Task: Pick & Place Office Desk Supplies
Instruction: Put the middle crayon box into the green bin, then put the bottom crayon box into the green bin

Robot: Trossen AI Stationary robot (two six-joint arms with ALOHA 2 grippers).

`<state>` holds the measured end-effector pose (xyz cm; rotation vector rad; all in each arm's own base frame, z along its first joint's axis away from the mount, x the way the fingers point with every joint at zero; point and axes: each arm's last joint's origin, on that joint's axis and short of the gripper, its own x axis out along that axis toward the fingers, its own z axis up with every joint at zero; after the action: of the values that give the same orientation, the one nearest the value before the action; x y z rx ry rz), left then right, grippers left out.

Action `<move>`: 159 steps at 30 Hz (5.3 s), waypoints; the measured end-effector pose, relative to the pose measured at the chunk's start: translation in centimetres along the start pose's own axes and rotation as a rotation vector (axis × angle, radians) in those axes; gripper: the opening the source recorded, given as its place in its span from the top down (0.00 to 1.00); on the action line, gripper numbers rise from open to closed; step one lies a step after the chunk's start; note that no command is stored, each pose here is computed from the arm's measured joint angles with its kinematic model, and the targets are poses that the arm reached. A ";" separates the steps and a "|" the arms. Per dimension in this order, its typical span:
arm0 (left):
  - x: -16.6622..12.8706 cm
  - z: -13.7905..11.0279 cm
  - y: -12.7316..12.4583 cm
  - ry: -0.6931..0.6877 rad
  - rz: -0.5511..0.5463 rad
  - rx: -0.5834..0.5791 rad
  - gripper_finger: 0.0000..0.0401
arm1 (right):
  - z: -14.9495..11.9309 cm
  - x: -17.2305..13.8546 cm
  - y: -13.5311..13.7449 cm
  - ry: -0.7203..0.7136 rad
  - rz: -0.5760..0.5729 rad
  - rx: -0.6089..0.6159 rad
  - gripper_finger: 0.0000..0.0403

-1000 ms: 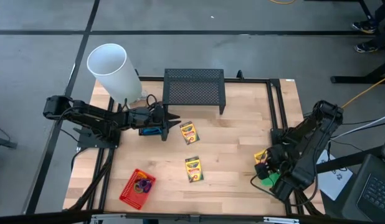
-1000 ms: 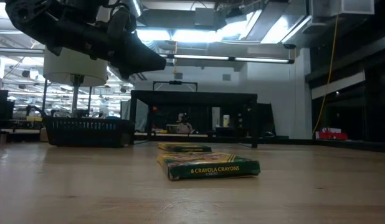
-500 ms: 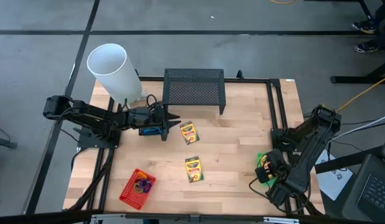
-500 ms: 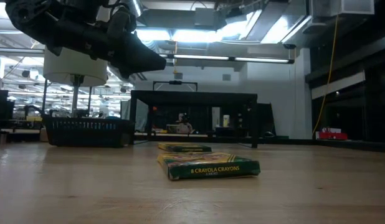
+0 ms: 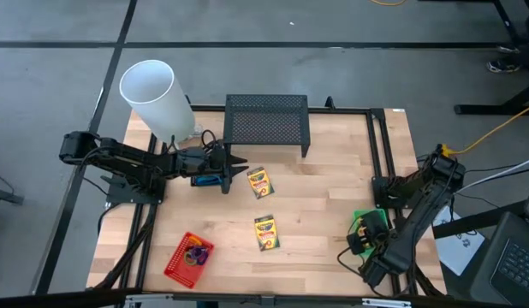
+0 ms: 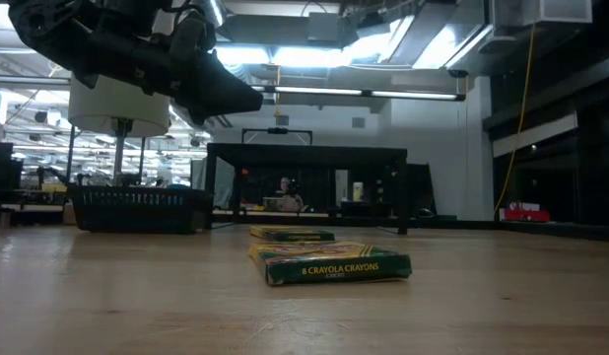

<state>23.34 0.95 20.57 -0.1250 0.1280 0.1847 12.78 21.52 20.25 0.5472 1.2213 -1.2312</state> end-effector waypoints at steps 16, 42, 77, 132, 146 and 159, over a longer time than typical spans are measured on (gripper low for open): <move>0.0 -0.1 0.0 0.007 0.001 0.000 0.74 | -0.2 1.9 0.9 0.073 0.024 0.031 0.98; 0.0 -0.1 -0.1 0.014 -0.049 -0.023 0.74 | 2.3 -4.2 3.5 -0.306 0.497 0.089 0.42; 2.7 -8.0 -14.9 0.456 -0.450 0.224 0.99 | 14.1 -4.8 11.9 -0.432 0.618 -0.064 0.54; 7.3 -9.6 -16.4 0.574 -0.329 0.309 0.99 | 10.0 6.4 18.2 0.127 0.957 -0.110 0.53; 8.0 -9.3 -15.5 0.574 -0.304 0.267 1.00 | 7.6 5.9 17.2 0.010 0.890 -0.098 0.53; 10.1 -8.5 -12.1 0.561 -0.262 0.201 1.00 | 6.7 5.6 17.0 -0.005 0.898 -0.083 0.53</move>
<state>34.56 -10.25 12.16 0.0113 0.6830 -0.1299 30.14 18.94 12.70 0.8972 0.8460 -0.4161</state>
